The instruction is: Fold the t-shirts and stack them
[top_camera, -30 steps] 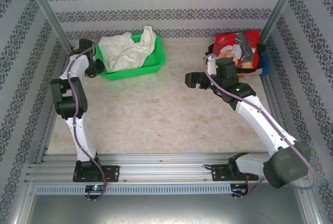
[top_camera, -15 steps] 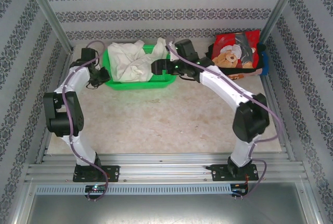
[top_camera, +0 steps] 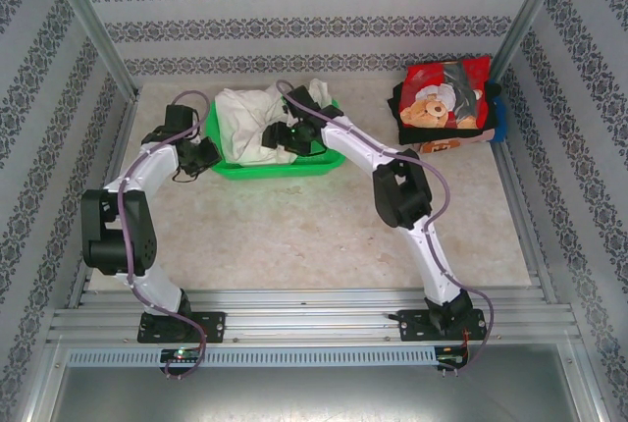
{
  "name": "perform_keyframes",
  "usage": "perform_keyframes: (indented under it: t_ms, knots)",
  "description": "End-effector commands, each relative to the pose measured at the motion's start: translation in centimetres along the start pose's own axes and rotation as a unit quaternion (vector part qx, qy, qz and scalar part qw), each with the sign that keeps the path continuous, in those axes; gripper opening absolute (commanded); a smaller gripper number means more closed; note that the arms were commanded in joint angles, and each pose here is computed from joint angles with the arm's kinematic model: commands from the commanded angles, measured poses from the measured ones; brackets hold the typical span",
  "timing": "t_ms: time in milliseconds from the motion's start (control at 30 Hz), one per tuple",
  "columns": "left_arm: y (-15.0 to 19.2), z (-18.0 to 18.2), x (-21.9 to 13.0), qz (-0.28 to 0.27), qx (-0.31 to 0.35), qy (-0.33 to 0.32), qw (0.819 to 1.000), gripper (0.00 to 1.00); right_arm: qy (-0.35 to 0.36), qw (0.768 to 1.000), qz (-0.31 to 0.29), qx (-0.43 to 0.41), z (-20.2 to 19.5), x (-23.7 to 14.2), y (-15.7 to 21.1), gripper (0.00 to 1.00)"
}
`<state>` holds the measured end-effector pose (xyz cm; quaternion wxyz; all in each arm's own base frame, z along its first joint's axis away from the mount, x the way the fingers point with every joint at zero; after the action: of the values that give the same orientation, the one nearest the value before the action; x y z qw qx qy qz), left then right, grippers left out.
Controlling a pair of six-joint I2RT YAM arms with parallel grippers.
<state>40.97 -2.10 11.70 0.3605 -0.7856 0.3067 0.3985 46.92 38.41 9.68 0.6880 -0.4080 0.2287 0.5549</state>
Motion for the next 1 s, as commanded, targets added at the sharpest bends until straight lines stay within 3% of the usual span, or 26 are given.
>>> perform_keyframes:
  t_ms: [0,133,233,300,367,400,567,733,967]
  knots:
    - [-1.0,-1.7,-1.4,-0.035,0.004,0.033,0.999,0.00,0.024,0.999,-0.025,0.018,0.1,0.6,-1.2,0.66]
    - [-0.1,-1.5,-1.5,-0.035,-0.011,0.050,0.998,0.00,0.041,0.998,-0.043,0.006,0.3,1.5,-3.0,0.56]
    - [0.4,-1.4,-1.6,-0.042,-0.026,0.062,0.997,0.00,0.068,0.996,-0.059,0.010,-0.6,1.5,-4.1,0.33]
    - [0.6,-1.4,-1.6,-0.041,-0.030,0.065,0.997,0.00,0.040,0.996,-0.074,0.010,0.4,1.1,-5.2,0.12]
    - [0.5,-1.5,-1.9,-0.046,-0.035,0.072,0.996,0.00,0.015,0.996,-0.090,0.000,1.8,-0.1,-6.3,0.00]
    - [0.4,-1.3,-2.0,-0.050,-0.043,0.072,0.995,0.00,-0.003,0.995,-0.103,-0.008,3.0,-1.7,-7.0,0.00]
    - [-0.3,0.2,-2.2,-0.069,-0.083,0.060,0.992,0.00,-0.075,0.967,-0.224,-0.094,10.7,-15.0,-11.1,0.00]
    - [-0.9,2.8,-2.1,-0.083,-0.142,0.029,0.986,0.00,-0.170,0.941,-0.278,-0.089,14.1,-28.1,-12.2,0.00]
    - [-4.1,7.0,-2.6,-0.149,-0.302,0.030,0.941,0.00,-0.270,0.883,-0.363,-0.125,17.0,-46.1,-9.6,0.00]
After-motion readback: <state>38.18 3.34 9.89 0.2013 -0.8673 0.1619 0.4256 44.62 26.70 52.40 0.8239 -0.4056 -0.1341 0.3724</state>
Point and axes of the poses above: each hand's point on the last joint's axis, 136 mm out from that joint toward the fingers, its own x axis out along the fingers, its own z axis along the line the jaws close on, y = z × x, the point moved 1 cm from there along -x, back along the fingers, and after that the axes turned 3 degrees about -x, right-handed, at the moved point
